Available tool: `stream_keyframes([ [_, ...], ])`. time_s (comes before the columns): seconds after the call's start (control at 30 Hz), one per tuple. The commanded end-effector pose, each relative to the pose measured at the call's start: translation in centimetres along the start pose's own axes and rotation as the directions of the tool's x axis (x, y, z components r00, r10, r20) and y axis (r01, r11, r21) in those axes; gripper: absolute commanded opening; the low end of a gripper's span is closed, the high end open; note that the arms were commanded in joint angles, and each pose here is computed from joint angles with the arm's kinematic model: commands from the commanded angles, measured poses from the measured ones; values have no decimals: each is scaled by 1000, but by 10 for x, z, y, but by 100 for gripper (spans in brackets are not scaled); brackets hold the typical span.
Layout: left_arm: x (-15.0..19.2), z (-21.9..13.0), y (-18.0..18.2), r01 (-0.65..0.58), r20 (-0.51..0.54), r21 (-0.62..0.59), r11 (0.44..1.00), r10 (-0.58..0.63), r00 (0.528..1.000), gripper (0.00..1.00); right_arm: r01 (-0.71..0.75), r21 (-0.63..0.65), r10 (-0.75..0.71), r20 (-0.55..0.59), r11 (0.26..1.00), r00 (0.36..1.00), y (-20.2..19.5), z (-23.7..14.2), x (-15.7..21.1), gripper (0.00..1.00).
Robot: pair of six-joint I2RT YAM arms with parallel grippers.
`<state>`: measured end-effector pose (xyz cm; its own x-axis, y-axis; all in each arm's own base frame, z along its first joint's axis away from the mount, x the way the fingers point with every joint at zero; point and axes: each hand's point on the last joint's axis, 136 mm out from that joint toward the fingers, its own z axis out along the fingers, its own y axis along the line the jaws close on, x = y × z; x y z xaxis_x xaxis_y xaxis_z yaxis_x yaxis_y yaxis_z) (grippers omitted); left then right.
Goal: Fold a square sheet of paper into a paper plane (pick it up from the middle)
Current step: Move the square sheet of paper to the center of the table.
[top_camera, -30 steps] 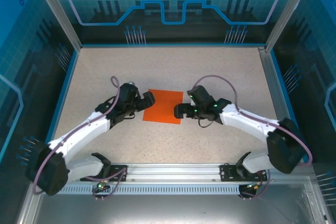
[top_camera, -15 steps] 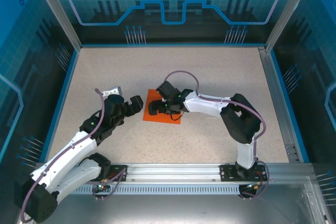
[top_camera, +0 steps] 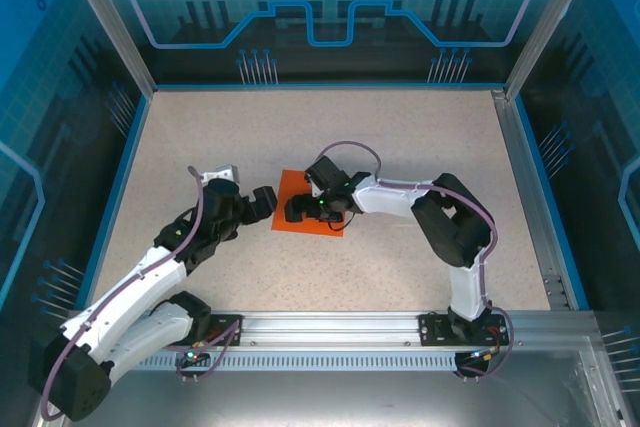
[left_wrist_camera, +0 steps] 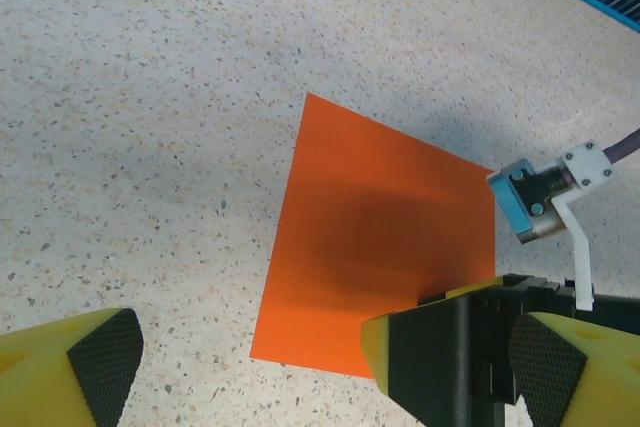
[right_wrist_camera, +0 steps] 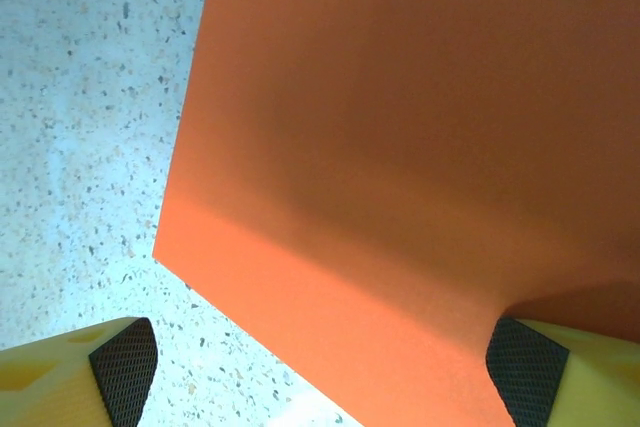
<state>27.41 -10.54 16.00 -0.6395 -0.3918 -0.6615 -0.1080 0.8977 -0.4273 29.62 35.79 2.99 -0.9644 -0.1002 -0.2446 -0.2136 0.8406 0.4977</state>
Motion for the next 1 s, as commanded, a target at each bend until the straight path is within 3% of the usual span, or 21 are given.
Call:
stream_keyframes([
  [0.0, -7, -8, -9, -83, -16, 24, 996, 83, 996, 99, -30, 138, 48, -125, 990, 991, -65, 9, 40, 92],
  [0.2, 1, -10, 7, -179, -58, -45, 983, 176, 983, 98, -25, 128, 42, -126, 991, 991, -82, -1, 51, 92],
  [0.33, 6, -5, 9, -180, -76, -45, 983, 177, 981, 98, 2, 137, 16, -134, 991, 991, -77, -6, 51, 92],
  [0.67, -1, 11, -8, -215, -108, -14, 976, 213, 971, 99, 172, 256, -169, -33, 951, 985, -30, -54, 5, 93],
  [0.83, -4, 18, -11, -217, -96, -3, 976, 216, 972, 98, 159, 263, -178, 47, 951, 983, -21, -68, -17, 93],
  [0.97, -3, 18, -1, -202, -68, -26, 979, 200, 977, 98, 112, 259, -130, 56, 959, 990, -24, -69, -10, 93],
])
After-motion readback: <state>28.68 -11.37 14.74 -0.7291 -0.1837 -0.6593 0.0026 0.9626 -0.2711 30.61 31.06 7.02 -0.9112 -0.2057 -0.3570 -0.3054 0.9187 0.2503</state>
